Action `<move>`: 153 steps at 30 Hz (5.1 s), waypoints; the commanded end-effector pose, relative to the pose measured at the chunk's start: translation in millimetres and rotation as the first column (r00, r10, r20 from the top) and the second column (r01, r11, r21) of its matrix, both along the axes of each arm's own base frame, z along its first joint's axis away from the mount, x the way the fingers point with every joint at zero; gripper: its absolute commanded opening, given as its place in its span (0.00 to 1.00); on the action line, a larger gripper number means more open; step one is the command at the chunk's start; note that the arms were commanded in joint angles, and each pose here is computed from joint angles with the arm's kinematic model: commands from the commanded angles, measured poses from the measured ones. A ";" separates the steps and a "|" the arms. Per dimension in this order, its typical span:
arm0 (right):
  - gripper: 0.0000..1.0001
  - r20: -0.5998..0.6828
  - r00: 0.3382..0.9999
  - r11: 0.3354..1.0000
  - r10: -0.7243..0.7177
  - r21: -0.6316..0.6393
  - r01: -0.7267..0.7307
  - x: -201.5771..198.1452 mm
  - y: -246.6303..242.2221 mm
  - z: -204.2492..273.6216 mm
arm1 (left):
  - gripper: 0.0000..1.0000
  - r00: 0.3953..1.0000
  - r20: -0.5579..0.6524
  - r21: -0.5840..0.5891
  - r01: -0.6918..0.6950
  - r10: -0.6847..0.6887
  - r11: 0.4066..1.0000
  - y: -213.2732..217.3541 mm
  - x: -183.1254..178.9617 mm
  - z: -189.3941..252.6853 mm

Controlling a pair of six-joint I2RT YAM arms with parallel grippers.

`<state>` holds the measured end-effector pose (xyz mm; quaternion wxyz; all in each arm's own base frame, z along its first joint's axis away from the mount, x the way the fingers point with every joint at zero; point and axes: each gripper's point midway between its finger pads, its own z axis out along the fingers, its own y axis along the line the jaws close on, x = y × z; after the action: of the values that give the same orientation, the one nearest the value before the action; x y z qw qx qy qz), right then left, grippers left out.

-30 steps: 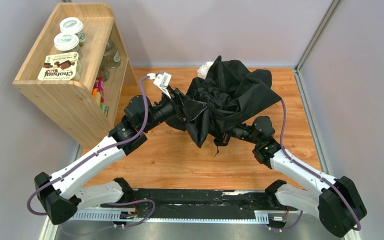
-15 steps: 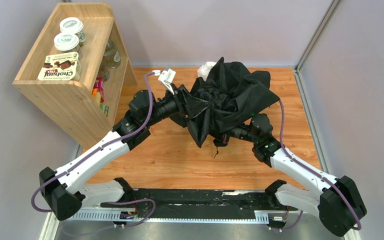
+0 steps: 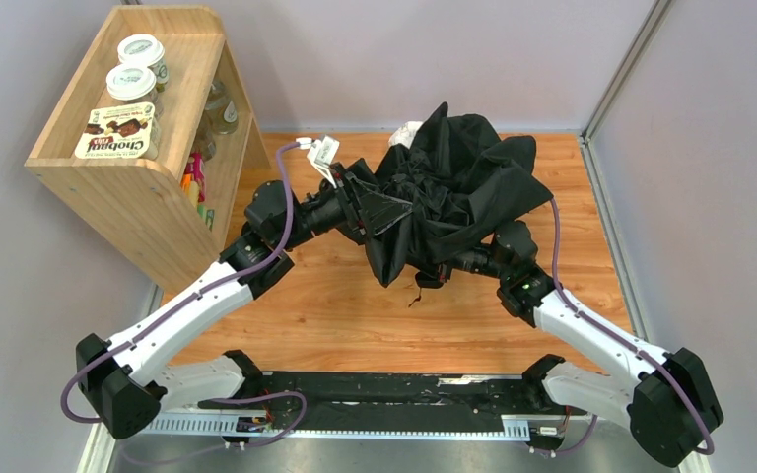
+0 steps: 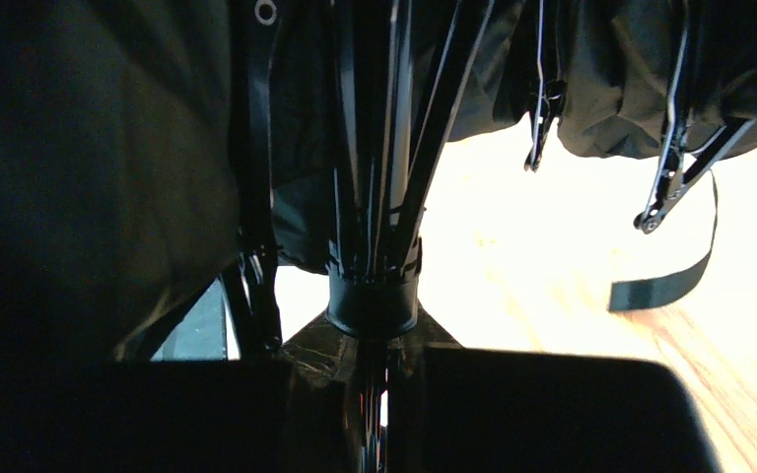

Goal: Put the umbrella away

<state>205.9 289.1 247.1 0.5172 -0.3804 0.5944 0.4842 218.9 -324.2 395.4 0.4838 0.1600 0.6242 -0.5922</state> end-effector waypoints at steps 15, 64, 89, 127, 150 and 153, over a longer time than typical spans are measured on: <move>0.00 0.208 0.972 0.993 0.109 -0.064 -0.098 -20.8 17.1 36.8 | 0.66 0.972 -0.022 0.128 -0.231 0.236 0.965 -13.5 39.9 -3.7; 0.91 -0.144 0.881 0.881 -0.451 0.090 0.465 -55.4 -106.7 49.3 | 0.00 0.868 0.456 0.066 -0.250 0.194 0.966 80.1 -23.2 37.0; 0.96 -0.663 0.746 0.828 0.061 0.451 0.333 -38.6 -12.4 105.6 | 0.00 0.796 0.346 -0.019 -0.523 0.497 0.852 120.8 13.8 22.6; 0.00 -0.465 0.770 0.883 0.437 0.385 -0.269 -150.3 82.0 112.2 | 0.00 0.783 0.161 -0.171 -0.578 0.601 0.798 116.1 45.1 17.1; 0.71 -0.303 0.942 0.954 0.142 -0.211 -0.212 -173.5 44.0 12.0 | 0.00 0.810 0.172 -0.242 -0.516 0.560 0.821 123.0 20.2 23.6; 0.88 -0.259 0.962 0.965 0.083 -0.219 -0.142 -169.9 5.5 13.1 | 0.00 0.810 0.178 -0.251 -0.512 0.559 0.821 126.7 15.0 24.0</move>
<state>49.6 349.0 296.8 0.3735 -0.3478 0.6605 0.5507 245.6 -222.9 361.3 0.6641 0.0353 0.6028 -0.4410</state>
